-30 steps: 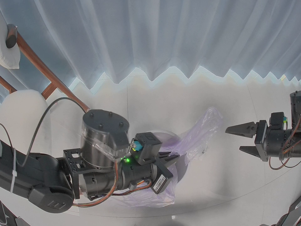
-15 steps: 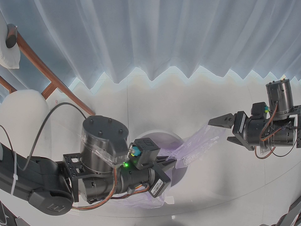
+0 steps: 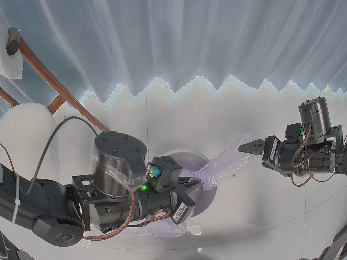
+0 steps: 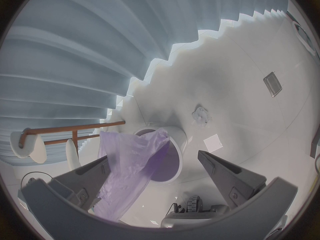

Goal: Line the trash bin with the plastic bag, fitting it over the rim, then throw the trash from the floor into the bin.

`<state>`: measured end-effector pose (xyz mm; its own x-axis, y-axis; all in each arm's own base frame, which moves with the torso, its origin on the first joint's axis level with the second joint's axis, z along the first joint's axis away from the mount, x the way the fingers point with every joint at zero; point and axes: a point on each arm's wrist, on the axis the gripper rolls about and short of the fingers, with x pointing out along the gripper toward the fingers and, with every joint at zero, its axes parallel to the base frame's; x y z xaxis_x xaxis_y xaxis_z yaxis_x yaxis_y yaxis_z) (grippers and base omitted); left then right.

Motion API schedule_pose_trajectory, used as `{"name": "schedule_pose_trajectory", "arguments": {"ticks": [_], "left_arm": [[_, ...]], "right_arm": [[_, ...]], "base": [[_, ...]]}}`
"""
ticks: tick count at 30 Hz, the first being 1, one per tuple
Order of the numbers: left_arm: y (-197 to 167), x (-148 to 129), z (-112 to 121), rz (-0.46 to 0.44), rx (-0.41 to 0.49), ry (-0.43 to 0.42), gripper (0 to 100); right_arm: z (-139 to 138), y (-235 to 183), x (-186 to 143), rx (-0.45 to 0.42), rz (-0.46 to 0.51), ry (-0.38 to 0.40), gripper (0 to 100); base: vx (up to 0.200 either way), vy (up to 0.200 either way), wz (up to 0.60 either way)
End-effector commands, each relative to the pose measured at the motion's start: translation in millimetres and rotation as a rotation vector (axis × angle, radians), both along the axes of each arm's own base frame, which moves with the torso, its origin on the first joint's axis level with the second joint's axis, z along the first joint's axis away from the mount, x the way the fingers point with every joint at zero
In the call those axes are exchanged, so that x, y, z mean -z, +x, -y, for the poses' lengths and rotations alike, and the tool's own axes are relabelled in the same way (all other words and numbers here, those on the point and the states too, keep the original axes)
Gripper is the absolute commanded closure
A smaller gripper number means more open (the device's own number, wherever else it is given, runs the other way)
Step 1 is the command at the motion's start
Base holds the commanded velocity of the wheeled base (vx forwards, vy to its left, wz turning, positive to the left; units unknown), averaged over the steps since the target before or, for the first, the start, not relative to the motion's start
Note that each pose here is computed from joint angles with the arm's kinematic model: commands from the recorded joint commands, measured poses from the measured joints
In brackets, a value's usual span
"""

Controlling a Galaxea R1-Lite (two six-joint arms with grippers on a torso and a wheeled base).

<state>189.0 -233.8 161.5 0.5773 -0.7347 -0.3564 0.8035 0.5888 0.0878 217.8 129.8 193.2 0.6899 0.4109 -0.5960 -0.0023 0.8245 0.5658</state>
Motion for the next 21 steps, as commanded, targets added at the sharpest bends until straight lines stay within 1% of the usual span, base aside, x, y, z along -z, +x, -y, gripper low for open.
{"name": "schedule_pose_trajectory", "arguments": {"ticks": [1, 7, 10, 13, 14, 21], "left_arm": [[0.8, -2.1, 0.1, 0.004, -0.002, -0.006, 100], [0.0, -0.7, -0.9, 0.001, -0.002, -0.003, 100], [-0.4, -3.2, -1.4, 0.005, -0.001, -0.009, 100], [-1.5, -2.8, -2.6, 0.003, -0.001, -0.006, 100], [-1.5, -2.8, -2.6, 0.003, 0.001, -0.007, 100], [-4.1, -3.8, -3.6, 0.004, 0.008, -0.012, 100]], "right_arm": [[-4.8, -2.4, 2.8, -0.021, -0.009, -0.005, 0], [-13.0, 7.7, 13.0, -0.031, -0.030, -0.030, 0], [-14.6, 10.8, 13.0, -0.052, 0.010, -0.059, 0], [-15.8, 14.0, 16.4, -0.046, 0.013, -0.077, 0], [-16.0, 15.1, 16.3, -0.043, 0.014, -0.076, 100], [-16.2, 13.2, 11.5, -0.049, 0.035, -0.073, 100]], "base": [[0.000, 0.000, 0.00], [0.000, 0.000, 0.00], [0.000, 0.000, 0.00], [0.000, 0.000, 0.00], [0.000, 0.000, 0.00], [0.000, 0.000, 0.00]]}}
